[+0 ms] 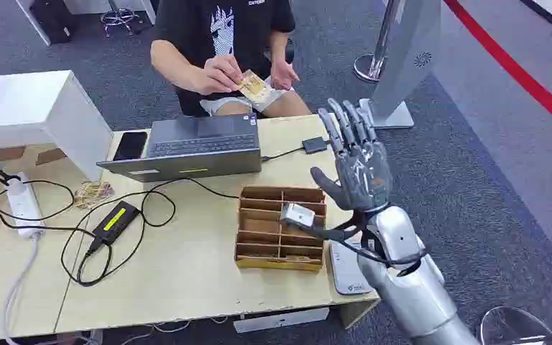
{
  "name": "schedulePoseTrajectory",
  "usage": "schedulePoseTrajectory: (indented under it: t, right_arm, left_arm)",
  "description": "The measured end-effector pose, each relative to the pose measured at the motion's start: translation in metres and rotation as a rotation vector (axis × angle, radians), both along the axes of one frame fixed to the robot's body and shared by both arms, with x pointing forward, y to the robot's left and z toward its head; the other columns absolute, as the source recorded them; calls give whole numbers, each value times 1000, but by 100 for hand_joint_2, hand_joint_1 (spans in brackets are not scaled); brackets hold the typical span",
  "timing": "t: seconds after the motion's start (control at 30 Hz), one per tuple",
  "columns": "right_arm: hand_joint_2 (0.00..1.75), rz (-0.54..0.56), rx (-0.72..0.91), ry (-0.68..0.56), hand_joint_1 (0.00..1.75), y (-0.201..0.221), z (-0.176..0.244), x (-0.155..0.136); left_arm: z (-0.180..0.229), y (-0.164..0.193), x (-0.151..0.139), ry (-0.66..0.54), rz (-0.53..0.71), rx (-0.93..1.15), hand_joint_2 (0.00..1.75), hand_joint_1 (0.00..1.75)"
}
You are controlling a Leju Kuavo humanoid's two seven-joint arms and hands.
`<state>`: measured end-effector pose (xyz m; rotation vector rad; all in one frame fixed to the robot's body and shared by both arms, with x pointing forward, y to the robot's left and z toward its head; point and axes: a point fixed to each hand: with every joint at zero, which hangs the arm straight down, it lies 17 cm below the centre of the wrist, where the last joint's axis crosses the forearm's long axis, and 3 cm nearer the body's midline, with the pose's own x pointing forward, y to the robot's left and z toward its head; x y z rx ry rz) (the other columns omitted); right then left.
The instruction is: Pass the card to the sensor for recognition and then transmit it.
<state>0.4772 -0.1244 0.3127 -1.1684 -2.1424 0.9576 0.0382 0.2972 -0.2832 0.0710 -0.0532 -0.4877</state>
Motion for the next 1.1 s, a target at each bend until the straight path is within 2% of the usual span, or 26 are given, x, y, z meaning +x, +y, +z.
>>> schedulePoseTrajectory:
  t: [0.33, 0.6, 0.63, 0.67, 0.77, 1.1]
  right_arm:
    - [175, -83, -112, 6, 0, -8, -12, 55]
    - [175, -73, -124, 45, 0, 6, -33, 63]
    - [175, -72, -122, 50, 47, 8, -34, 64]
    - [175, -70, -121, 54, 141, 9, -35, 64]
    - [175, -65, -116, 71, 171, 13, -38, 65]
    - [175, -51, -115, 94, 175, 21, -41, 65]
  left_arm:
    - [0, 2, 3, -8, -50, -1, 175, 0]
    - [1, 3, 5, -11, -63, 2, 175, 0]
    - [1, 3, 5, -11, -64, 2, 175, 0]
    - [1, 3, 5, -12, -65, 2, 175, 0]
    - [1, 3, 5, -13, -68, 3, 175, 0]
    - [0, 3, 5, -11, -70, 4, 175, 0]
